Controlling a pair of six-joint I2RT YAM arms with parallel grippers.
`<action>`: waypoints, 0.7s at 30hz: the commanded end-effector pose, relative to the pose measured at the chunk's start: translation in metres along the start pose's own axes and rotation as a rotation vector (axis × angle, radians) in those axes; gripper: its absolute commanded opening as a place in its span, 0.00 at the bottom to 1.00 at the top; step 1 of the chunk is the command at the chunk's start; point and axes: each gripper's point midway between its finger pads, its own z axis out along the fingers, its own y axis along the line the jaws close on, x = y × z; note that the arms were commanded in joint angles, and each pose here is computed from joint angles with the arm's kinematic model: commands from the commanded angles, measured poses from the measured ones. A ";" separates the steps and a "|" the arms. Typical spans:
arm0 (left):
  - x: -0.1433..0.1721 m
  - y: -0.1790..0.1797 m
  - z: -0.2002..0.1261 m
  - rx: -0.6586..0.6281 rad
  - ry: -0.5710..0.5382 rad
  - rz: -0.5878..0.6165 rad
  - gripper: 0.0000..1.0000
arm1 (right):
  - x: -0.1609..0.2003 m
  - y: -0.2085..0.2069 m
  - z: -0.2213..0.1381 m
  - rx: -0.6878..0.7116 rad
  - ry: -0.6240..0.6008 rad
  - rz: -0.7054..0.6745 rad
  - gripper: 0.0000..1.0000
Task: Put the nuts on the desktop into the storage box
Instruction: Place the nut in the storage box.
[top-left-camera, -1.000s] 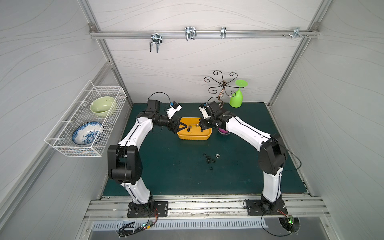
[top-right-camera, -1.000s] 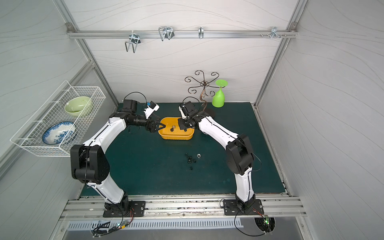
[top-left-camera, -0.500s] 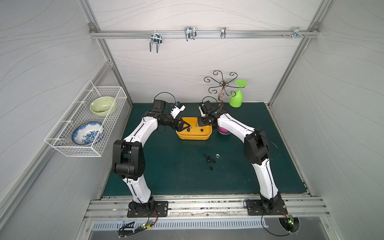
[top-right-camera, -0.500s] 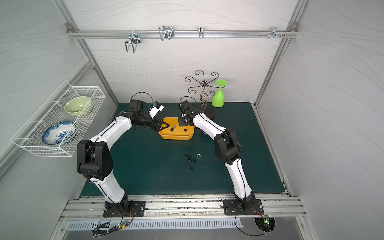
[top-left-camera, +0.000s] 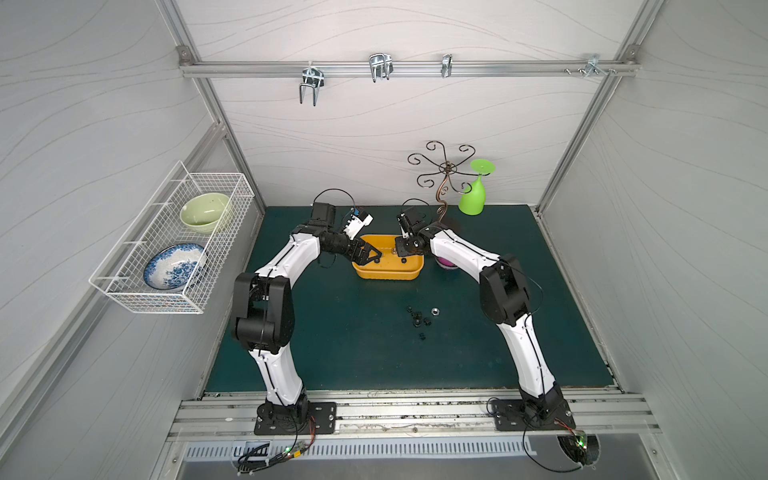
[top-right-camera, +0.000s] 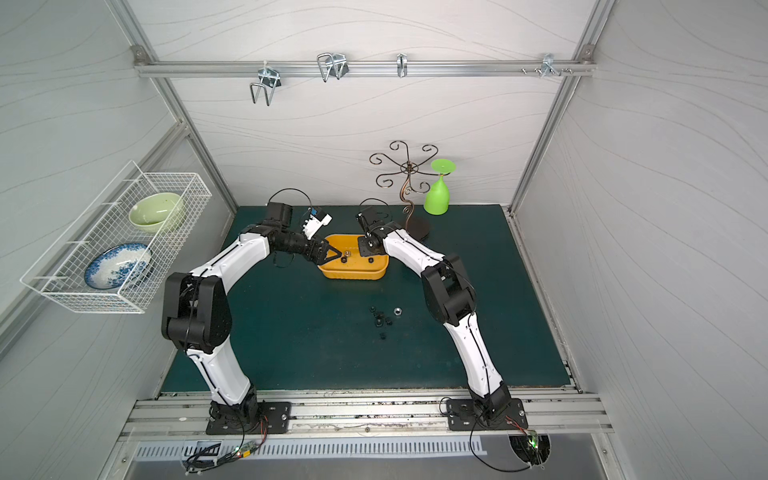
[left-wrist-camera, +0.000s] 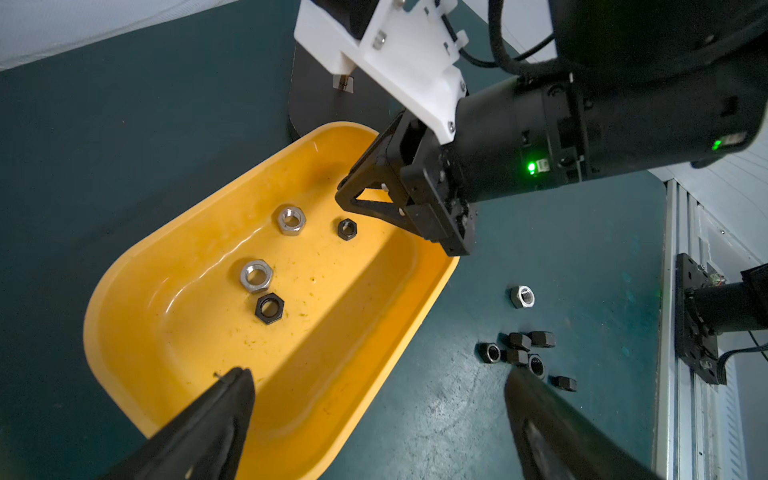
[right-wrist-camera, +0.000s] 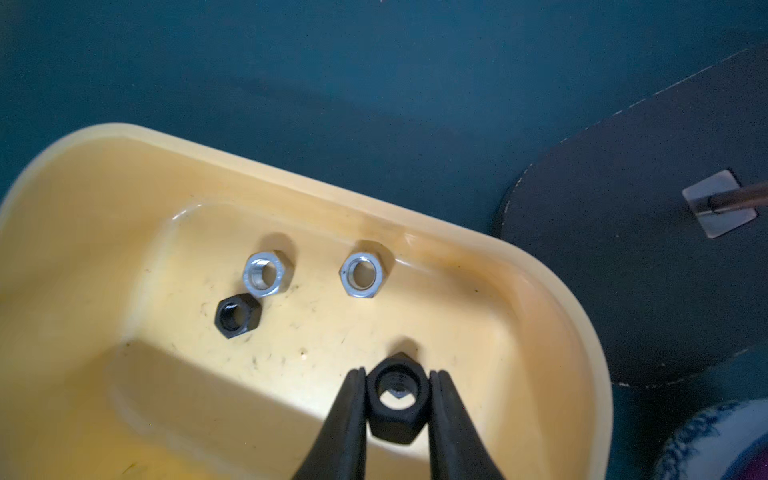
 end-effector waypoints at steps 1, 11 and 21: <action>-0.012 0.004 0.002 -0.015 -0.028 0.022 0.99 | -0.006 -0.008 0.010 0.032 -0.016 0.038 0.22; -0.008 0.005 0.001 -0.026 -0.018 0.022 0.99 | -0.007 -0.017 0.030 0.101 -0.024 0.063 0.22; -0.006 0.006 0.001 -0.033 -0.013 0.026 0.99 | 0.000 -0.024 0.044 0.148 -0.007 0.082 0.24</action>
